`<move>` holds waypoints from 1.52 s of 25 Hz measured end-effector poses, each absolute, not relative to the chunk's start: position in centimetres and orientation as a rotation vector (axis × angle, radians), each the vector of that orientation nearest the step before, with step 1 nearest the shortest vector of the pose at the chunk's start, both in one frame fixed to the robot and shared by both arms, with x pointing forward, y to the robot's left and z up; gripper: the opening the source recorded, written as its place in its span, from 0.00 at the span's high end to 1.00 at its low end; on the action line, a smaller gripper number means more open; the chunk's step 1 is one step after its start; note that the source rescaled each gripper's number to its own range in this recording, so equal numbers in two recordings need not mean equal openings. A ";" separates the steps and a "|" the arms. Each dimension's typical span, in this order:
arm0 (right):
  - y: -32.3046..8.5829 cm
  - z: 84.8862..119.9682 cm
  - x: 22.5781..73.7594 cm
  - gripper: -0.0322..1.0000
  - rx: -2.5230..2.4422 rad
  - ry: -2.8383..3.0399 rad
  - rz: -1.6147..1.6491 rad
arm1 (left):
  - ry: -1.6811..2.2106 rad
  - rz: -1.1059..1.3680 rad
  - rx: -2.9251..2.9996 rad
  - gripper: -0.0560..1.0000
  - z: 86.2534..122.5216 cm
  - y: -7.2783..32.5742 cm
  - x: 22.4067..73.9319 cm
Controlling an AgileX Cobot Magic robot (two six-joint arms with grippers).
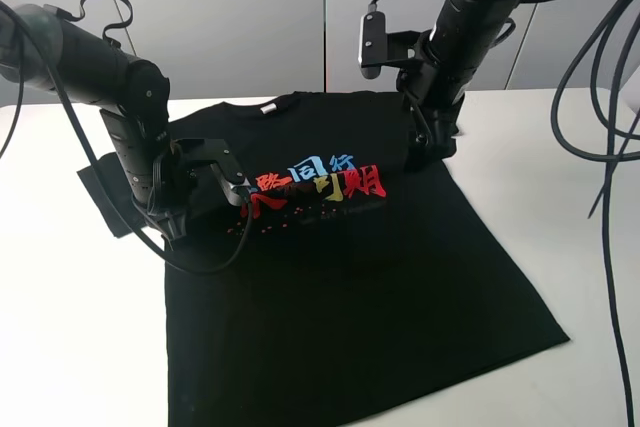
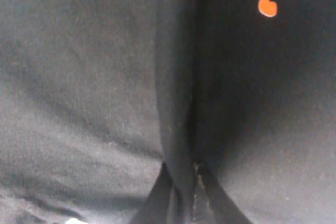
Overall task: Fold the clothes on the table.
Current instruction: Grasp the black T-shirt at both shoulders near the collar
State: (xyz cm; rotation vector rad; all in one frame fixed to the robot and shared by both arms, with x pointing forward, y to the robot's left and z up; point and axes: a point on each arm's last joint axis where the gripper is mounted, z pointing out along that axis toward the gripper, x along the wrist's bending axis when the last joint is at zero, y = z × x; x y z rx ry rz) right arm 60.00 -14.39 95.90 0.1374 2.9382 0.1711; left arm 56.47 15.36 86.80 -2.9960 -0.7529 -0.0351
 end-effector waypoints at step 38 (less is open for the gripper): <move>-13.2 86.7 64.4 0.42 0.090 3.005 0.081 | -0.353 0.054 -2.934 0.92 86.3 14.0 53.7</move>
